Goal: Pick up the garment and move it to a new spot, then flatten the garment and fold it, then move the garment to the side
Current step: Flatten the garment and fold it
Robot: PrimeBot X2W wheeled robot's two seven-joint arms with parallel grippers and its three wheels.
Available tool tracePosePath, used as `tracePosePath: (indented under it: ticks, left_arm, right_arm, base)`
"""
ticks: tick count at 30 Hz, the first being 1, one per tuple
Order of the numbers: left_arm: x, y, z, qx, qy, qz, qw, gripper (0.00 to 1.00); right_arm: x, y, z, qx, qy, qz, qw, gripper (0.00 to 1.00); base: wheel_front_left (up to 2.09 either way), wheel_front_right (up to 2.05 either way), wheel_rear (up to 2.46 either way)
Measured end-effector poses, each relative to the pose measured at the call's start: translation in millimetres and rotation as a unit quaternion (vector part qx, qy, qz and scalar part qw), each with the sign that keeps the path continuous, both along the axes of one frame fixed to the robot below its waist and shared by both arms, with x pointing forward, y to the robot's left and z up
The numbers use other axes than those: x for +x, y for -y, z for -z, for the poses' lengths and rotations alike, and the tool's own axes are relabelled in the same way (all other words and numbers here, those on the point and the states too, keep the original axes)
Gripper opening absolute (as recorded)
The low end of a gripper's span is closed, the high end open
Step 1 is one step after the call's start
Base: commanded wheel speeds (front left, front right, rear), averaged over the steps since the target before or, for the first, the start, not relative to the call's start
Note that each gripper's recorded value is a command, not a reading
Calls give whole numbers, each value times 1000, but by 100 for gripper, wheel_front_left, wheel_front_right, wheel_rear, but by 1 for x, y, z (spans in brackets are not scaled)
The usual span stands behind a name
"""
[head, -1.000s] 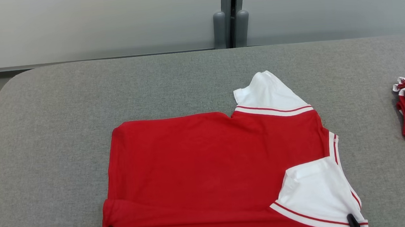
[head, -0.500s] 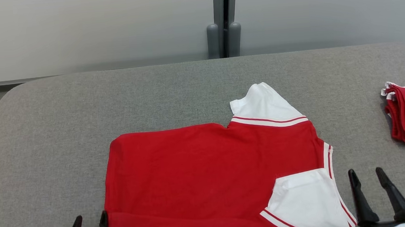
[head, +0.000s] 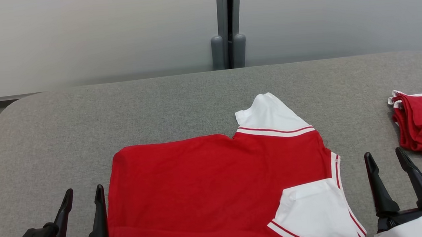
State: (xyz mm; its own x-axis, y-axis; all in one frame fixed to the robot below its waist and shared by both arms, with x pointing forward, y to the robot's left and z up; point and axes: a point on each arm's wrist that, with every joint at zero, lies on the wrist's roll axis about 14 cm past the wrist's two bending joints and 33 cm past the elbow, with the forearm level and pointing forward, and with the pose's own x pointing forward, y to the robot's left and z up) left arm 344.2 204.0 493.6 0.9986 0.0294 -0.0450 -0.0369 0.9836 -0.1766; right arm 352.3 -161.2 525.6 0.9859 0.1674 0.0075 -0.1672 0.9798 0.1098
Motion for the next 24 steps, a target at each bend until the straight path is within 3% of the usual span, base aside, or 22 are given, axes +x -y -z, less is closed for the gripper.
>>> tracePosePath:
  ticks: [8, 14, 24]
  left_arm:
    - [8, 6, 6, 1, -14, 11, 1000, 100]
    - [51, 24, 9, -10, -33, 57, 998, 100]
    - [110, 29, 91, -30, -182, 90, 979, 100]
  right_arm:
    - [2, -1, 2, 4, -4, 2, 1000, 100]
    - [13, -9, 8, 13, -13, -5, 1000, 100]
    - [36, -16, 40, 25, -54, -6, 998, 100]
  base:
    - [0, 0, 0]
    - [0, 0, 0]
    - [0, 0, 0]
